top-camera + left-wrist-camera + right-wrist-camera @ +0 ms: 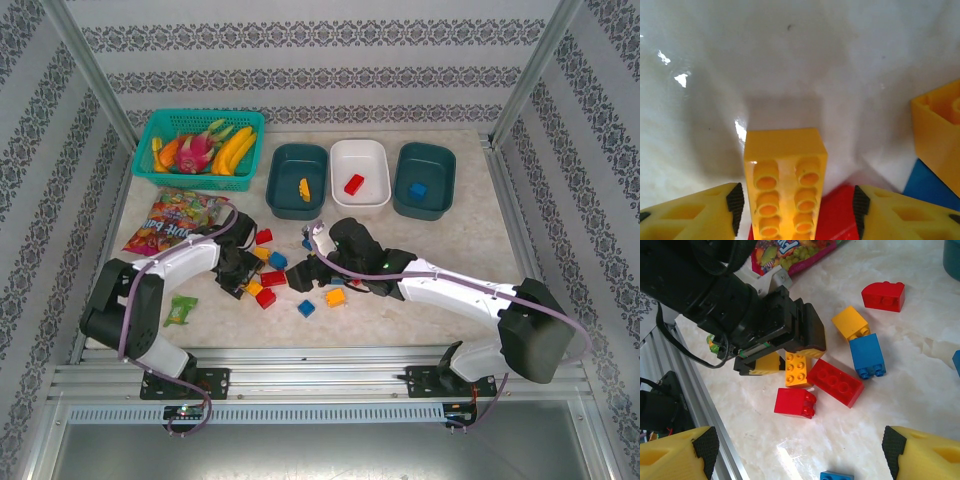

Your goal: Sort the legos into containers by color

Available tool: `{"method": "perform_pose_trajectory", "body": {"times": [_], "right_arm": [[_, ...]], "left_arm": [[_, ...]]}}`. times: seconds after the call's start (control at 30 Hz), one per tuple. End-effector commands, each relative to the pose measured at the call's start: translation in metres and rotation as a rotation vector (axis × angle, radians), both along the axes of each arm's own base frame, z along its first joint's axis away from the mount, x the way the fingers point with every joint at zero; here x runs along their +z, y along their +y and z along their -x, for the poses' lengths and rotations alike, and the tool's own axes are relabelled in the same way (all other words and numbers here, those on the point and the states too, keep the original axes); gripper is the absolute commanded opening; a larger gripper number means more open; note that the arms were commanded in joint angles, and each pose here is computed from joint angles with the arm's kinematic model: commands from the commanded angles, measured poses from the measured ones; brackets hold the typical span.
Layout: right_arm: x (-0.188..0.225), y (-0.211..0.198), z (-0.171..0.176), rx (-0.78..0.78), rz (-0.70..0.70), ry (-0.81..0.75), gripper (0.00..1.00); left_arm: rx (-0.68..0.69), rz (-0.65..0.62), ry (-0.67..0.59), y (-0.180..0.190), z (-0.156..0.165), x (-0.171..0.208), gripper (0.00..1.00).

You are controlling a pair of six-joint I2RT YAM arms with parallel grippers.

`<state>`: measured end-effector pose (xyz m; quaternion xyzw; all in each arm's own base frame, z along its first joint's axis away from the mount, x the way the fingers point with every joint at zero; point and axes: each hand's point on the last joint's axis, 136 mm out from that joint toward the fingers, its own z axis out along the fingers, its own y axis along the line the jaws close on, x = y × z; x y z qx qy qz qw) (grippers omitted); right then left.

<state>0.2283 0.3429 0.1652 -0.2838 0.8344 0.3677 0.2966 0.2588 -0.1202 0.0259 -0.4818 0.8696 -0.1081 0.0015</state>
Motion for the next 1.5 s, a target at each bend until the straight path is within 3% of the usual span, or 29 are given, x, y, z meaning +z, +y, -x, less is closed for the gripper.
{"method": "perform_pose_trajectory", "body": {"times": [0.0, 0.17, 0.37, 0.57, 0.67, 0.8, 1.0, 1.23, 1.47], "right_arm": [[0.009, -0.003, -0.003, -0.008, -0.01, -0.023, 0.87], [0.006, -0.006, -0.008, -0.03, -0.006, -0.014, 0.86], [0.005, -0.005, -0.013, -0.055, -0.009, 0.0, 0.85], [0.013, -0.005, -0.016, -0.069, -0.024, -0.009, 0.85], [0.028, -0.014, -0.026, -0.14, -0.029, -0.035, 0.84], [0.06, -0.05, -0.057, -0.359, -0.093, -0.075, 0.84], [0.087, -0.094, -0.102, -0.588, -0.149, -0.064, 0.84], [0.097, -0.13, -0.144, -0.76, -0.222, -0.007, 0.85], [0.088, -0.146, -0.157, -0.814, -0.248, 0.054, 0.84]], "left_arm": [[0.025, -0.009, 0.03, 0.004, 0.004, -0.008, 0.59], [-0.005, -0.058, 0.08, 0.011, 0.013, -0.016, 0.53], [-0.013, -0.075, 0.091, 0.013, 0.012, -0.025, 0.37], [-0.012, -0.129, -0.003, 0.023, -0.001, 0.003, 0.29], [-0.06, -0.164, -0.098, 0.026, -0.021, 0.04, 0.29], [-0.19, -0.177, -0.251, 0.016, -0.061, 0.094, 0.29], [-0.396, -0.165, -0.383, -0.018, -0.122, 0.139, 0.29], [-0.589, -0.171, -0.485, -0.067, -0.201, 0.151, 0.29], [-0.71, -0.299, -0.431, -0.075, -0.256, 0.114, 0.29]]}}
